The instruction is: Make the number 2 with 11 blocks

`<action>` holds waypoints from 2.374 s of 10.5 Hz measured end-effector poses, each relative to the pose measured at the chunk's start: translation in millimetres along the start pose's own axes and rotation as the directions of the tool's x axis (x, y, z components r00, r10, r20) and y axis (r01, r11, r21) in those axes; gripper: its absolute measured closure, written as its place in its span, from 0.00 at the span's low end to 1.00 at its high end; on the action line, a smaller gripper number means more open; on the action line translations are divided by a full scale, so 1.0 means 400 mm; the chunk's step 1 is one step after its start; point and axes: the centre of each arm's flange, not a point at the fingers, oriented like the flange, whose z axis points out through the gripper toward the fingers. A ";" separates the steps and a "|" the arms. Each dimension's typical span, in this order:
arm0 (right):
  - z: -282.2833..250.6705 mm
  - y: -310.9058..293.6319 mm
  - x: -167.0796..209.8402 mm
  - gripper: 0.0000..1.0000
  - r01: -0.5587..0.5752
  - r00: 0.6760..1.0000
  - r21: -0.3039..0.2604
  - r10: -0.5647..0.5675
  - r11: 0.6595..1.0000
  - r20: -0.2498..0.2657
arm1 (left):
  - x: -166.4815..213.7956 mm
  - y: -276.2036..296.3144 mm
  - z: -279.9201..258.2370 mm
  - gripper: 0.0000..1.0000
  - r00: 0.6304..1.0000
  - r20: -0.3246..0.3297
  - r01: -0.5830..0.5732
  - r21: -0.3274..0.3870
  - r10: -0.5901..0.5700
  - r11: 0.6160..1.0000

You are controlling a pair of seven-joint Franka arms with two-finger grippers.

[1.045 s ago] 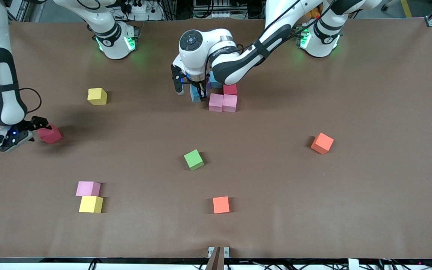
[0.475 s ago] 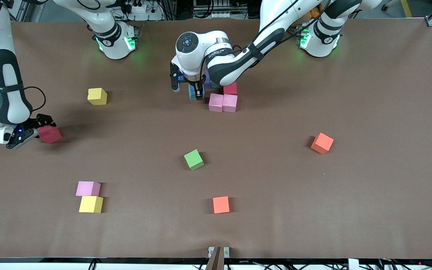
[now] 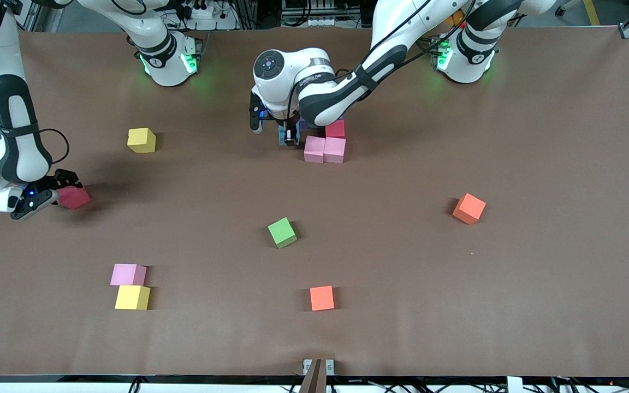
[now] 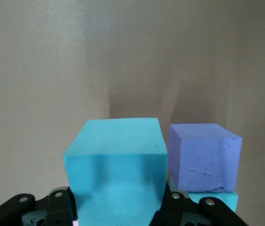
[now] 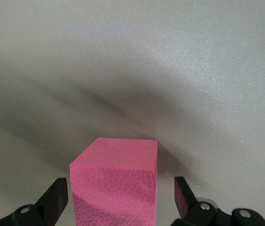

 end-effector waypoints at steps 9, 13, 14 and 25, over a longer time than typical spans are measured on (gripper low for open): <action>-0.007 0.001 0.006 0.45 0.003 1.000 -0.006 -0.003 1.000 -0.005 | -0.013 -0.031 0.035 0.41 0.989 0.053 -0.141 0.017 0.140 0.990; -0.032 -0.002 0.050 0.46 0.012 1.000 0.011 -0.012 1.000 -0.014 | -0.026 -0.054 0.060 0.41 0.986 0.068 -0.151 0.013 0.150 0.988; -0.056 -0.003 0.082 0.46 0.012 1.000 0.018 -0.011 1.000 -0.023 | -0.035 -0.069 0.066 0.41 0.987 0.075 -0.145 0.015 0.144 0.989; -0.243 -0.090 0.408 0.46 -0.031 0.988 -0.020 0.028 0.999 -0.151 | -0.026 -0.075 0.122 0.41 0.984 0.104 -0.145 0.017 0.142 0.989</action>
